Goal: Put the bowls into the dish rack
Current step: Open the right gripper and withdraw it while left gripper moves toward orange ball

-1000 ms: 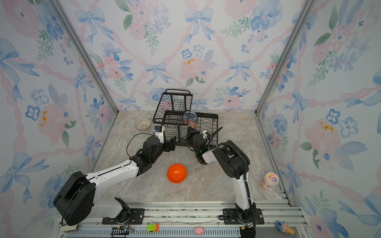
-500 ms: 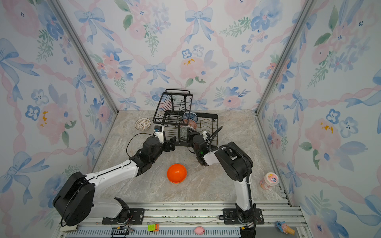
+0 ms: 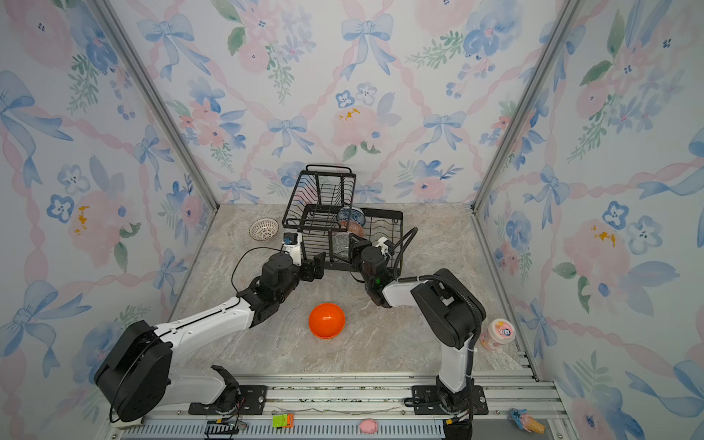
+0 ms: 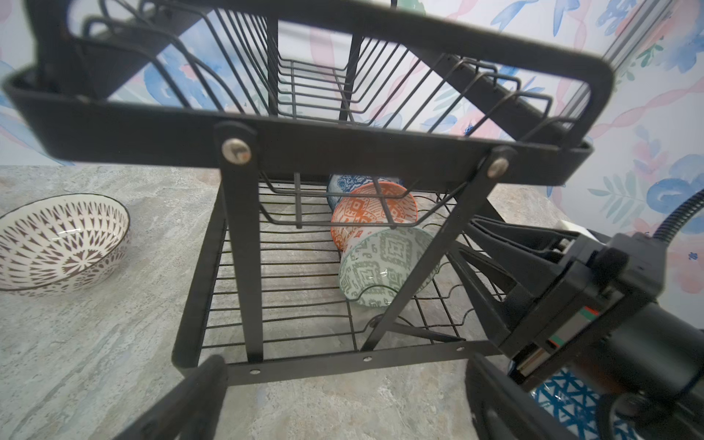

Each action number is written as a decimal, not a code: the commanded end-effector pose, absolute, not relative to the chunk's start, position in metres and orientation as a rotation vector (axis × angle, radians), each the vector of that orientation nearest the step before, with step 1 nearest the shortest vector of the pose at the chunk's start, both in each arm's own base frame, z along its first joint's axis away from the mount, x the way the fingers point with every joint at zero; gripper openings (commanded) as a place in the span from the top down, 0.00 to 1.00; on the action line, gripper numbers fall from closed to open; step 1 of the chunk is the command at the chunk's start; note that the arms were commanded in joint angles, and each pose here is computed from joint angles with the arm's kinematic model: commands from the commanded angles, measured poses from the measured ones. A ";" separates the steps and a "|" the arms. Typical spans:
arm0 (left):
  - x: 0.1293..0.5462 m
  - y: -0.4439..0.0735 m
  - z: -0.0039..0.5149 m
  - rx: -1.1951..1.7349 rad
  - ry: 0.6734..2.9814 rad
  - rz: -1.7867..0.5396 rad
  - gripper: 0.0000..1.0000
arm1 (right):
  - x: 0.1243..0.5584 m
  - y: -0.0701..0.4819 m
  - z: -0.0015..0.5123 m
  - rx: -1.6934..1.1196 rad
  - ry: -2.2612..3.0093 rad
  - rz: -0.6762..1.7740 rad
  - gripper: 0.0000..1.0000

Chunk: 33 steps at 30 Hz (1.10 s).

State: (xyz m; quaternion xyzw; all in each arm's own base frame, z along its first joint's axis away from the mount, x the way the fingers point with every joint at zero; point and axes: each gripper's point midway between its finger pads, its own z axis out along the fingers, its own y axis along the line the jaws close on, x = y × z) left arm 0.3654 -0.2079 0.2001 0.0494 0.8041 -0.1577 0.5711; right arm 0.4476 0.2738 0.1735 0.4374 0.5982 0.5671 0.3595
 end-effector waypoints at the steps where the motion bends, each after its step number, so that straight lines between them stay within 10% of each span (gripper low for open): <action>1: 0.359 -0.205 0.199 0.094 1.907 -0.417 0.02 | 0.441 0.257 0.170 1.096 1.613 1.361 0.70; 25: 0.314 -0.201 0.127 0.079 2.272 -0.490 0.02 | 0.384 0.146 0.226 0.513 2.053 0.526 0.02; 33: 0.296 -0.206 0.118 0.131 2.327 -0.552 0.02 | 0.370 0.133 0.210 0.405 2.154 0.369 0.03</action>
